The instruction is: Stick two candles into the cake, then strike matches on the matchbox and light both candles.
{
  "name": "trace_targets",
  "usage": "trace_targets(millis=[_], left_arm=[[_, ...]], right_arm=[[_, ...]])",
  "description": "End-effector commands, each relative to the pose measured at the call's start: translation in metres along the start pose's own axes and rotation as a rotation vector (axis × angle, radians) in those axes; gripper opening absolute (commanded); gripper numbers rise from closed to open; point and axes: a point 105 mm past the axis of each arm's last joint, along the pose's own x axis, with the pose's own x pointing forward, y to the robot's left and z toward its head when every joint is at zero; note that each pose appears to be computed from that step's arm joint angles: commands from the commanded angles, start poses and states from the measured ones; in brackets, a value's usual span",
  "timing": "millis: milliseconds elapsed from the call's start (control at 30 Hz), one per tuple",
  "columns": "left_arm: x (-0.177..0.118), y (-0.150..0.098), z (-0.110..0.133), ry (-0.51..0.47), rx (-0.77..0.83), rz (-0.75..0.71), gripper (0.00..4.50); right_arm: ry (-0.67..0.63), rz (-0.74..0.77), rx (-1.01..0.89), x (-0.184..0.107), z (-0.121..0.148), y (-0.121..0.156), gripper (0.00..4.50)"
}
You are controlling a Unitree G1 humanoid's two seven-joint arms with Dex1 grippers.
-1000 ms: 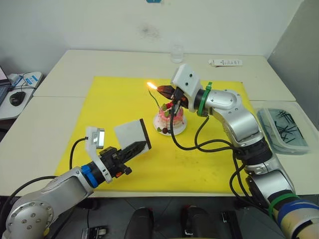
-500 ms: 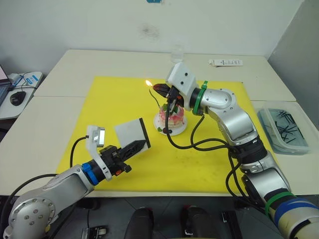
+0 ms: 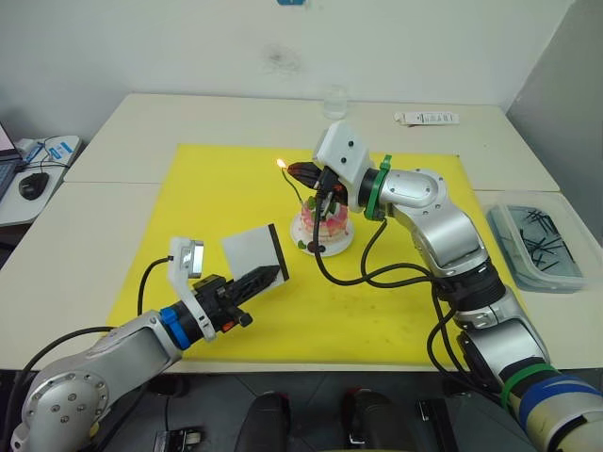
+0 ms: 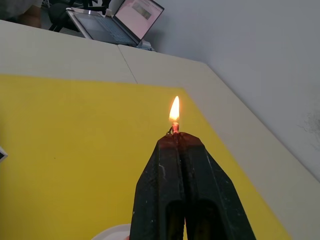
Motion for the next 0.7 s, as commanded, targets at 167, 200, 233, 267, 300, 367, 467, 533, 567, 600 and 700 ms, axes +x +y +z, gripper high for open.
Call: trace_targets(millis=[167,200,233,267,300,367,467,533,567,600,700], left_arm=[[0.0016,-0.0071,0.0048,-0.013,0.021,-0.034,0.00],[0.0019,-0.0073,0.0050,-0.013,0.022,-0.036,0.00],[0.0020,-0.0075,0.0051,-0.012,0.023,-0.037,0.00],[0.0020,-0.0076,0.0051,-0.012,0.024,-0.038,0.00],[0.0021,-0.0074,0.0055,-0.012,0.024,-0.038,0.00],[0.0020,-0.0072,0.0058,-0.011,0.025,-0.039,0.00],[0.0014,-0.0078,0.0052,-0.009,0.026,-0.042,0.00],[0.0006,-0.0084,0.0043,-0.008,0.025,-0.044,0.00],[0.0002,-0.0086,0.0038,-0.007,0.026,-0.045,0.00],[-0.0003,-0.0089,0.0032,-0.006,0.025,-0.046,0.00],[-0.0012,-0.0094,0.0023,-0.003,0.024,-0.049,0.00]], right_arm=[[-0.027,-0.007,-0.037,-0.0019,0.0105,0.0000,0.04],[-0.026,-0.007,-0.038,-0.0020,0.0103,0.0001,0.04],[-0.026,-0.006,-0.038,-0.0020,0.0101,0.0002,0.04],[-0.025,-0.006,-0.038,-0.0023,0.0099,0.0003,0.04],[-0.023,-0.006,-0.038,-0.0024,0.0093,0.0004,0.04],[-0.019,-0.005,-0.039,-0.0027,0.0079,0.0005,0.04],[-0.013,-0.004,-0.037,-0.0035,0.0056,0.0014,0.04],[-0.010,-0.005,-0.037,-0.0045,0.0043,0.0021,0.04],[-0.009,-0.005,-0.037,-0.0051,0.0038,0.0024,0.04],[-0.008,-0.006,-0.037,-0.0058,0.0034,0.0027,0.04],[-0.005,-0.007,-0.037,-0.0077,0.0028,0.0028,0.04]])
